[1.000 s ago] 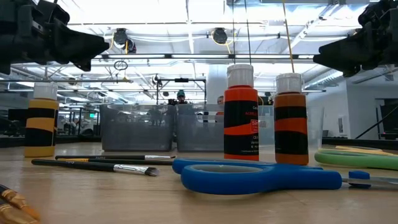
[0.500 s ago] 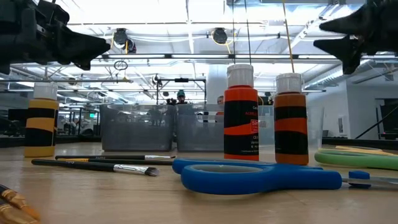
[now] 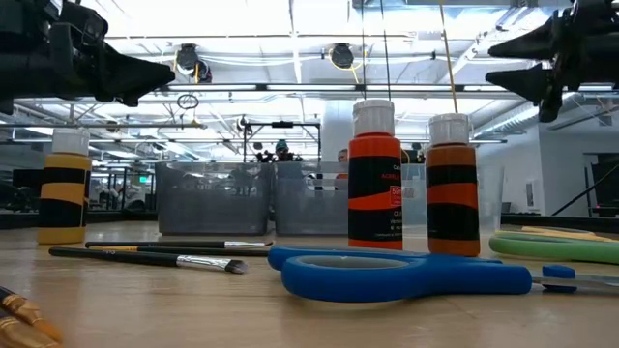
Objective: Pick & Place Paint Supplies
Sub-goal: Put the yellow scissors into the transparent bin
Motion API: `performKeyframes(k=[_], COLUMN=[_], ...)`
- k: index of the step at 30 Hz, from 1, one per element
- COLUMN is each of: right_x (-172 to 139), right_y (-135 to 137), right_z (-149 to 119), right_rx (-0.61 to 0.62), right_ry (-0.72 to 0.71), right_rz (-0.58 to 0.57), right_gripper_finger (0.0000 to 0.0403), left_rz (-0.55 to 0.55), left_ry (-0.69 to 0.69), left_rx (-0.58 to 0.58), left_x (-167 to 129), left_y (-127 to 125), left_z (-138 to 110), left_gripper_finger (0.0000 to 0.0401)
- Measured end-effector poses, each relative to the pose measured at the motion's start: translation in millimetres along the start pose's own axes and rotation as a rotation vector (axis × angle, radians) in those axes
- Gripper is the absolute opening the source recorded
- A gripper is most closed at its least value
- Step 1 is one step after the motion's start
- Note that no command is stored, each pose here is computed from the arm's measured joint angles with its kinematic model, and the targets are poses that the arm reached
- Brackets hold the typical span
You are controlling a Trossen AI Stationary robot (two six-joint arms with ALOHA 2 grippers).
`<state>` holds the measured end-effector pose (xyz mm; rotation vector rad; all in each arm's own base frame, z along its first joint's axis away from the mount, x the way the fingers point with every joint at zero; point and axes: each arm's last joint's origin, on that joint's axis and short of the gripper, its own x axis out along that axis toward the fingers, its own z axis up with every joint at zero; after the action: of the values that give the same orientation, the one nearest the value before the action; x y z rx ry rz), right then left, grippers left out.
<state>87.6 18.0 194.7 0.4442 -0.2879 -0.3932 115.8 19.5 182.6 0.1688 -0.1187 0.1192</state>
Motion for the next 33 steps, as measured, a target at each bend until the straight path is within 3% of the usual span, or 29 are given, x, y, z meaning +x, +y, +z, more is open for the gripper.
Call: performKeyframes(k=[2, 5, 7, 10, 13, 16, 18, 22, 26, 28, 33], right_x=[1, 2, 4, 13, 32, 55, 67, 84, 85, 84, 80], right_y=[4, 17, 26, 39, 68, 101, 116, 141, 142, 140, 128], right_z=[3, 4, 3, -11, -9, -12, -19, -21, -37, -45, -78], right_rx=[0.04, 0.045, 0.024, -0.12, -0.21, -0.333, -0.439, -0.451, -0.48, -0.461, -0.442], right_ry=[-0.004, 0.018, 0.015, 0.09, 0.17, 0.353, 0.553, 0.856, 1.16, 1.232, 1.337], right_rz=[0.095, 0.385, 0.511, 0.54, 0.523, 0.42, 0.292, 0.003, -0.309, -0.437, -0.612], right_gripper_finger=[0.0188, 0.0195, 0.0204, 0.0227, 0.026, 0.0295, 0.0315, 0.0335, 0.0337, 0.0335, 0.033], left_rz=[0.0, 0.0, 0.0, -0.001, -0.001, -0.003, -0.004, -0.005, -0.009, -0.01, -0.01], left_ry=[0.001, 0.0, 0.001, 0.002, 0.004, 0.021, 0.03, 0.036, 0.065, 0.073, 0.077], left_rx=[0.0, -0.002, -0.004, -0.005, -0.03, -0.045, -0.053, -0.056, -0.058, -0.059, -0.065], left_x=[0, 0, 0, 0, 0, 0, 0, 0, 0, 0, 0], left_y=[0, 0, 0, 0, 0, 0, 0, -1, -1, -1, -1], left_z=[0, 0, 0, 0, 0, -2, -3, -3, -6, -7, -7], left_gripper_finger=[0.0124, 0.0124, 0.0124, 0.0124, 0.0124, 0.0124, 0.0124, 0.0124, 0.0124, 0.0124, 0.0124])
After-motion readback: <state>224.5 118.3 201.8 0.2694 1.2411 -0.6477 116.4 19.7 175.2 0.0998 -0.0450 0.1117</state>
